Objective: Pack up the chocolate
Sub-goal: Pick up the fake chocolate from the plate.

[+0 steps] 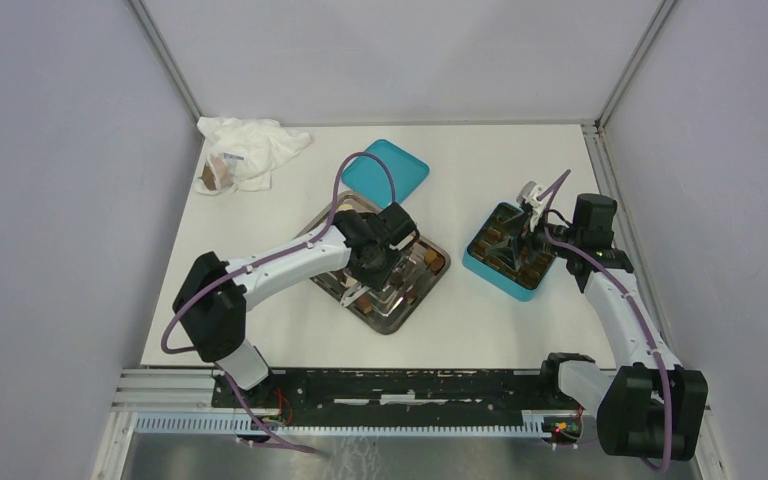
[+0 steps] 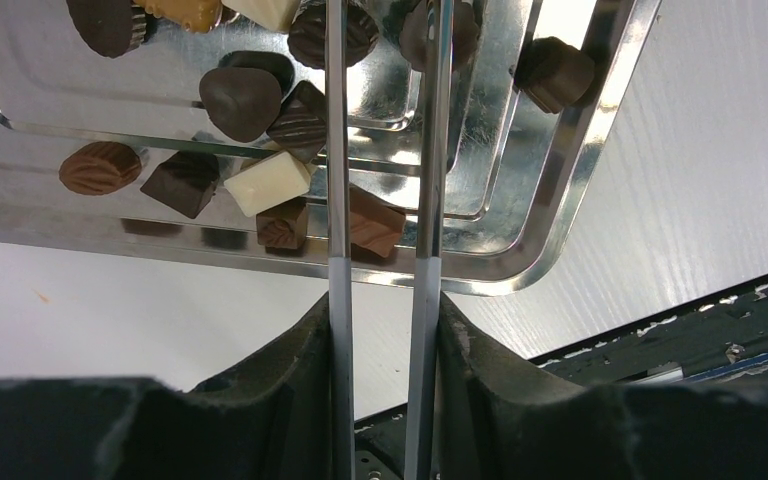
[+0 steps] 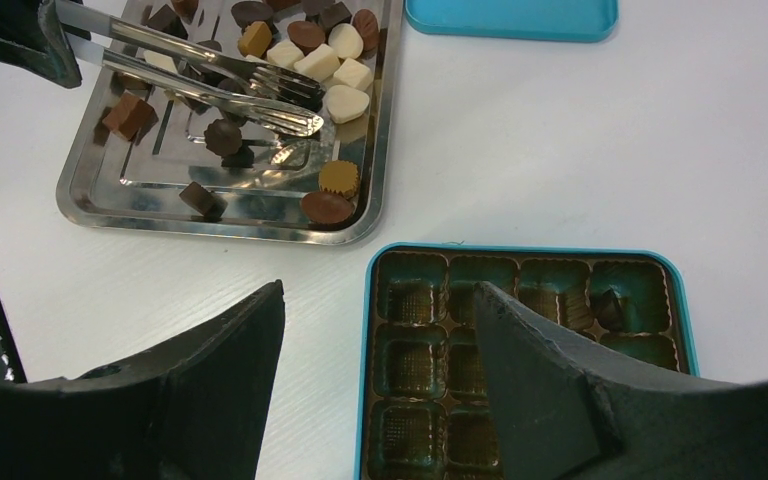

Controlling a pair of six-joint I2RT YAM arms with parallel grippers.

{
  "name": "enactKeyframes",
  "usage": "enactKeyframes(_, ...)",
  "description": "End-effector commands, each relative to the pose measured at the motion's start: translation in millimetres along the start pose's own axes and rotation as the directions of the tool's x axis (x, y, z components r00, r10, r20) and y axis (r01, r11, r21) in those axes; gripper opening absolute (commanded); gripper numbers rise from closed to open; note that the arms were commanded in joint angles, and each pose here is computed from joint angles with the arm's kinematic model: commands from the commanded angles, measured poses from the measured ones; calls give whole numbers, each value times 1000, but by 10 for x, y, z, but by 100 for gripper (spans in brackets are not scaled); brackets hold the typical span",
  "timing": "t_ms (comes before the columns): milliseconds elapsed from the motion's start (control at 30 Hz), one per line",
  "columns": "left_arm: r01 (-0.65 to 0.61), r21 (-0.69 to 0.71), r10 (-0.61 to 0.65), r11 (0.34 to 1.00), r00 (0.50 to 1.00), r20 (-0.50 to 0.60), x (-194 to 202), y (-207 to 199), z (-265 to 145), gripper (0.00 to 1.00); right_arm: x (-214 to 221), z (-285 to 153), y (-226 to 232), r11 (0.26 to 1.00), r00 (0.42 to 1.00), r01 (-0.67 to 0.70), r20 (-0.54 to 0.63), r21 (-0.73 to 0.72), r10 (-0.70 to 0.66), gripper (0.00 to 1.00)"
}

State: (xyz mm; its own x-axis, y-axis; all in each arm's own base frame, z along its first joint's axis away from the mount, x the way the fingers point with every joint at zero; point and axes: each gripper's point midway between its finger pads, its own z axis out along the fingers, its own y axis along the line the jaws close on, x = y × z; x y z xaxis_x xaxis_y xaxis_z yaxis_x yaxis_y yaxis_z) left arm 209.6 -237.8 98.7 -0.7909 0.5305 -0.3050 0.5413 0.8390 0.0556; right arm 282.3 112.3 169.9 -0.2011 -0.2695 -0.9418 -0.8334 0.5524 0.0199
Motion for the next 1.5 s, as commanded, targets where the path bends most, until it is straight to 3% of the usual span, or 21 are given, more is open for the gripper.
enactKeyframes(0,-27,17,26,999,999,42,-157,-30,-25,42,-200,-21,-26,999,998,50,39,-10,-49,75)
enactKeyframes(167,-25,21,24,999,999,43,-159,-38,-25,32,-202,-22,-18,999,998,51,39,-14,-50,74)
enactKeyframes(333,-11,14,10,1000,998,66,-187,-15,-80,9,-204,-25,-16,999,998,52,39,-14,-51,75)
enactKeyframes(433,1,18,-3,1000,995,97,-228,-7,-160,2,-210,-24,-16,998,998,53,41,-15,-52,75)
enactKeyframes(867,71,122,-98,990,967,235,-291,-90,-437,2,-226,-37,-12,998,997,57,45,-13,-56,75)
enactKeyframes(1167,70,277,-173,958,914,368,-439,-275,-716,2,-272,-94,-73,997,996,70,54,27,-71,75)
enactKeyframes(1367,40,396,-225,918,872,435,-574,-453,-859,2,-308,-263,-383,975,998,27,53,219,-40,75)
enactKeyframes(1467,23,432,-245,902,850,466,-680,-525,-916,2,-311,-470,-704,904,997,-52,79,424,20,76)
